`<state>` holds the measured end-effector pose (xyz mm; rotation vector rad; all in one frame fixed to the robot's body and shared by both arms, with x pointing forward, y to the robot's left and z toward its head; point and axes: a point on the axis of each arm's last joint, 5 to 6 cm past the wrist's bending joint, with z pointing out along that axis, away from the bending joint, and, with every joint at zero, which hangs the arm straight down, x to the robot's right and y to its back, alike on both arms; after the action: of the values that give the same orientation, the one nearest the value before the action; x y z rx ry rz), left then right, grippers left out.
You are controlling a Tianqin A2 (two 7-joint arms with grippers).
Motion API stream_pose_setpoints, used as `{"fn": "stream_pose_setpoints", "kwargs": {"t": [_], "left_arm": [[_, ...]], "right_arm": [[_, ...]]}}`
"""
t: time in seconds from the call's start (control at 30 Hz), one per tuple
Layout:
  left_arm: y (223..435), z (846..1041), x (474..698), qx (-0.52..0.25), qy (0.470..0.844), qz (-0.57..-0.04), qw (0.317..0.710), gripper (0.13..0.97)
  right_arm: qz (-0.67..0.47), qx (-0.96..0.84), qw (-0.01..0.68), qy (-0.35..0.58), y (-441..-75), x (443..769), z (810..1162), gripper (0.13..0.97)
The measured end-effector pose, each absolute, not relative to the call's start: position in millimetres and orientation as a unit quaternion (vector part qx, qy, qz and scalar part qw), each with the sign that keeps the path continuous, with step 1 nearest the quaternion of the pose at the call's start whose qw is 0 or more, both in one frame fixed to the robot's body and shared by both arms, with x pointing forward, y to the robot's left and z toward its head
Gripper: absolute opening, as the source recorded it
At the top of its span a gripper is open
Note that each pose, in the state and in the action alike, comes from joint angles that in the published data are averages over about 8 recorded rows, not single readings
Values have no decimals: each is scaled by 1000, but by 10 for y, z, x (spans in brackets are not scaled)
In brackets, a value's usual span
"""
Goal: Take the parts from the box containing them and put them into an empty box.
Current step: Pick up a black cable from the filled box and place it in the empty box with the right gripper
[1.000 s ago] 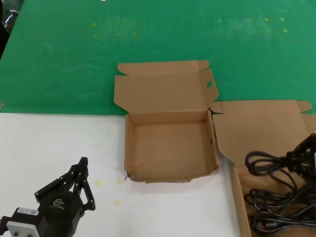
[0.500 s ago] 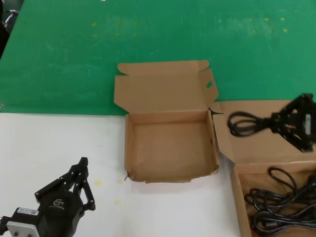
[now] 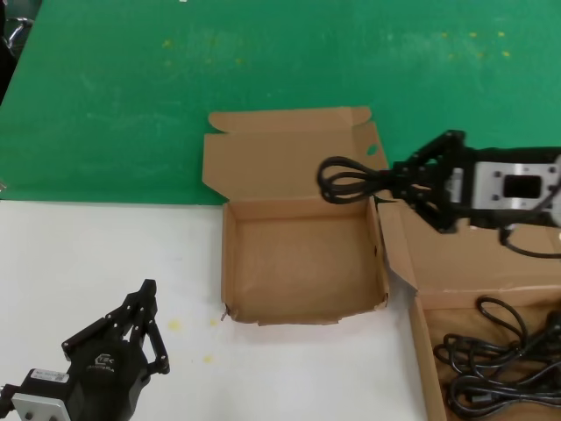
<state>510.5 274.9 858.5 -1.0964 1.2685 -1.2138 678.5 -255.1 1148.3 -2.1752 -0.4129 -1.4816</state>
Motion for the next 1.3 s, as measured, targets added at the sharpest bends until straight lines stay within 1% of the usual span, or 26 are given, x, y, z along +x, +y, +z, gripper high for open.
{"fn": "stream_pose_setpoints", "kwargs": {"t": [0.27,0.67,0.97,1.3], "left_arm": [[2749,8585,5105,-455,527,-504,511,132],[2749,8585,5105,-455,527,-504,511,132],[2749,8585,5105,-455,527,-504,511,132],[2749,8585,5105,-455,527,-504,511,132]], "right_arm": [[-537,-785,266,-160,-2272,7054,11328,190],[-515,-786,299,-167,-1984,7398,10853,190],[-506,-789,310,-161,-1898,7598,10534,190],[-506,-791,307,-155,-1869,7707,10337,189]]}}
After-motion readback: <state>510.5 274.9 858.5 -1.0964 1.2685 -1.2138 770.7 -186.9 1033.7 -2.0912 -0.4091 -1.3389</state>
